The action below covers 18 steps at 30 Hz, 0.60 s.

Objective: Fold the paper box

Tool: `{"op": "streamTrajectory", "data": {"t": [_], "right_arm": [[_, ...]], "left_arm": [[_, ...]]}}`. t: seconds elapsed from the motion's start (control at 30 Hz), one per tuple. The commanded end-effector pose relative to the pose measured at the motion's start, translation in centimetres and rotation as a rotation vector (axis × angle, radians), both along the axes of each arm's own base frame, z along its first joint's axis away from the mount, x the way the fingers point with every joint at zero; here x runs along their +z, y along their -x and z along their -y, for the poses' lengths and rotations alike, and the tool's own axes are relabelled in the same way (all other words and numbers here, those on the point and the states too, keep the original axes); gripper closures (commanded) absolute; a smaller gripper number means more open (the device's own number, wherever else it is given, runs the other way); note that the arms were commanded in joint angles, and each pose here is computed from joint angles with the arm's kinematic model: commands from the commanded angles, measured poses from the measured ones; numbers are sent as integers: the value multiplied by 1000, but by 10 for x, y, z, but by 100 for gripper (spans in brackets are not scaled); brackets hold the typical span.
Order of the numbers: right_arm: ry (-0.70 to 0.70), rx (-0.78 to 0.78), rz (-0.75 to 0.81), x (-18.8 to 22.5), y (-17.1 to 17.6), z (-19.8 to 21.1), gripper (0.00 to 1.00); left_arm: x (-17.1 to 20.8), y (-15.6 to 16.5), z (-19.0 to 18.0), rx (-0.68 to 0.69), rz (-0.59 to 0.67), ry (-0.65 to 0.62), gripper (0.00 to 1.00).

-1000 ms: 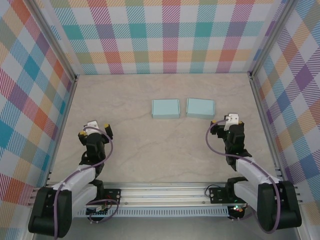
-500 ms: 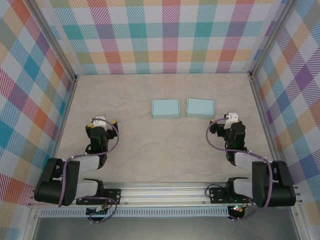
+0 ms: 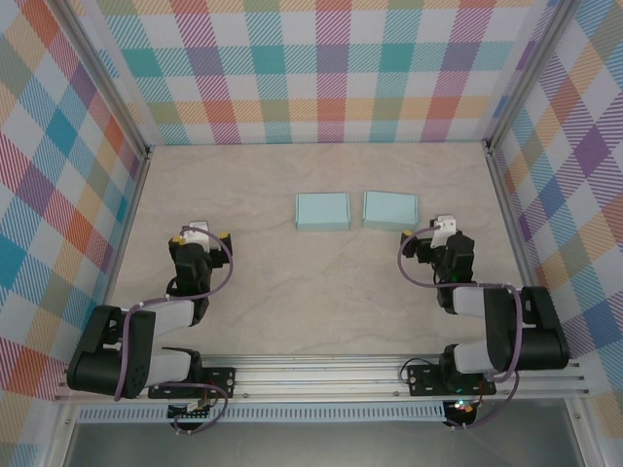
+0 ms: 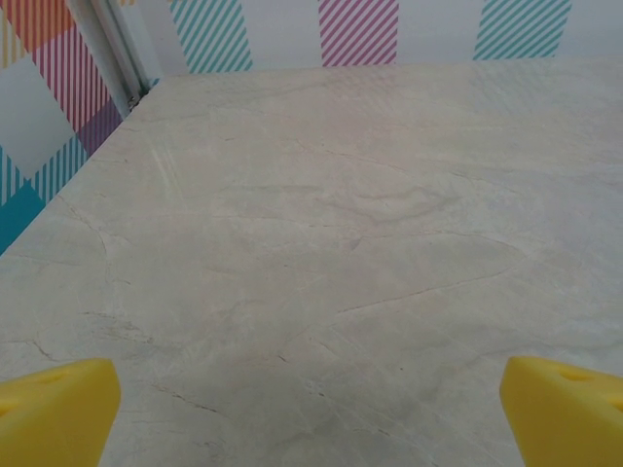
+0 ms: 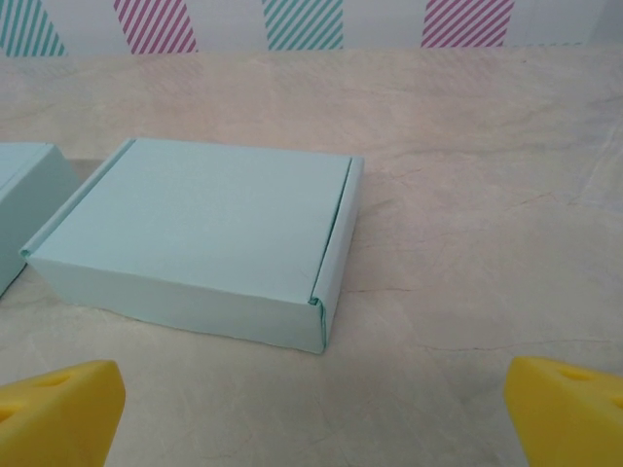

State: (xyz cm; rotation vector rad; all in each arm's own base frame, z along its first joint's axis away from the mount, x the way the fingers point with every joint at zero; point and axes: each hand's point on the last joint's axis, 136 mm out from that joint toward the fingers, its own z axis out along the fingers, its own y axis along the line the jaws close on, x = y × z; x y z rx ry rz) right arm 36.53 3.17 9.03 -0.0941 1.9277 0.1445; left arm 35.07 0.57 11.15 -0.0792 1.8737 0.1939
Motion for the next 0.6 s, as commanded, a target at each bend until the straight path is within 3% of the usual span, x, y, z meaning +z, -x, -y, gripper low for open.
{"op": "streamTrajectory", "data": {"t": [0.0, 0.3, 0.43, 0.57], "right_arm": [[-2, 56, 68, 12, -15, -8, 0], [-27, 116, 11, 5, -24, -13, 0], [-59, 45, -21, 3, -30, 1, 0], [-59, 44, -21, 3, -30, 2, 0]], "left_arm": [[10, -4, 0, -17, 34, -5, 0], [11, -1, -2, -5, 48, -2, 0], [8, -1, -4, 4, -6, -4, 0], [10, 1, -12, 45, 19, 16, 0]]}}
